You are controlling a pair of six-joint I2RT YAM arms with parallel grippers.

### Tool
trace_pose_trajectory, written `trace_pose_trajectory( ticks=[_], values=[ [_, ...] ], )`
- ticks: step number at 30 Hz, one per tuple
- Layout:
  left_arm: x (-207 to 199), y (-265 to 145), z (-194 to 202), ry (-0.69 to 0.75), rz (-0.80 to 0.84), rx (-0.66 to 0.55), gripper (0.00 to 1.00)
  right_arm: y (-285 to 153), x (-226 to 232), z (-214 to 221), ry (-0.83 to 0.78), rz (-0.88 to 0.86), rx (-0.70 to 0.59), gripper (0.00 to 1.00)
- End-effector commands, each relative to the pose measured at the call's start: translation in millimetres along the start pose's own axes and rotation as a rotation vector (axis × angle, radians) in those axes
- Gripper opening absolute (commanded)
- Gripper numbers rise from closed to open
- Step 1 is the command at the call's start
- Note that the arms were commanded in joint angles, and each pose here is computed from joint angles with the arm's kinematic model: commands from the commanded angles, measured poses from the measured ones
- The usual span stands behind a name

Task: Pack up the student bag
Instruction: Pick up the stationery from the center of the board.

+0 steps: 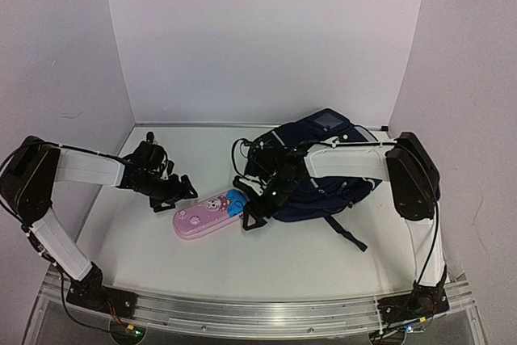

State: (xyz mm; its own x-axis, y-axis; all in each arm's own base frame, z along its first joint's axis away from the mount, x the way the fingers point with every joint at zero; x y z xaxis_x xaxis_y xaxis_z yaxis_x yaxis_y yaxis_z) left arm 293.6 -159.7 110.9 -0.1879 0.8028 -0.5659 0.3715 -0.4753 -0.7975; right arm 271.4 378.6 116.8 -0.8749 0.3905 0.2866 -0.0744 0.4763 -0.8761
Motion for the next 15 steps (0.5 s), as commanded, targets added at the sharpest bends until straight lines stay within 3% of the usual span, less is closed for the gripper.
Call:
trace_pose_trajectory(
  ticks=[1,6,15],
  values=[
    [-25.5,7.4,-0.6,0.102,0.203,0.089,0.90,18.8,-0.8,-8.3,0.011,-0.018,-0.039,0.80],
    [-25.8,12.4,18.5,0.106,0.358,0.200,0.89,39.7,-8.7,-6.2,0.018,-0.017,-0.023,0.75],
    [-47.2,-4.1,42.2,0.166,0.555,0.291,0.77,64.4,-19.3,-0.7,0.028,-0.001,0.005,0.64]
  ],
)
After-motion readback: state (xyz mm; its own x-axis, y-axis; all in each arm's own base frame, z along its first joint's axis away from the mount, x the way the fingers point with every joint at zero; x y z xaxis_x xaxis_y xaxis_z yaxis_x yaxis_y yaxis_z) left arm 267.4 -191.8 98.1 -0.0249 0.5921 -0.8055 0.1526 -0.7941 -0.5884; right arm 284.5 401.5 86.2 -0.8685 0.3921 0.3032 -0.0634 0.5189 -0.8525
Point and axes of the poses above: each gripper's point midway between its finger pads, its own y axis out along the fingers, its own x axis along the line the jaws close on, z = x × y, the point moved 8 cm from there along -y, back along the fingers, and after that the axes turned 8 degrees about -y, right-handed, at the moved point
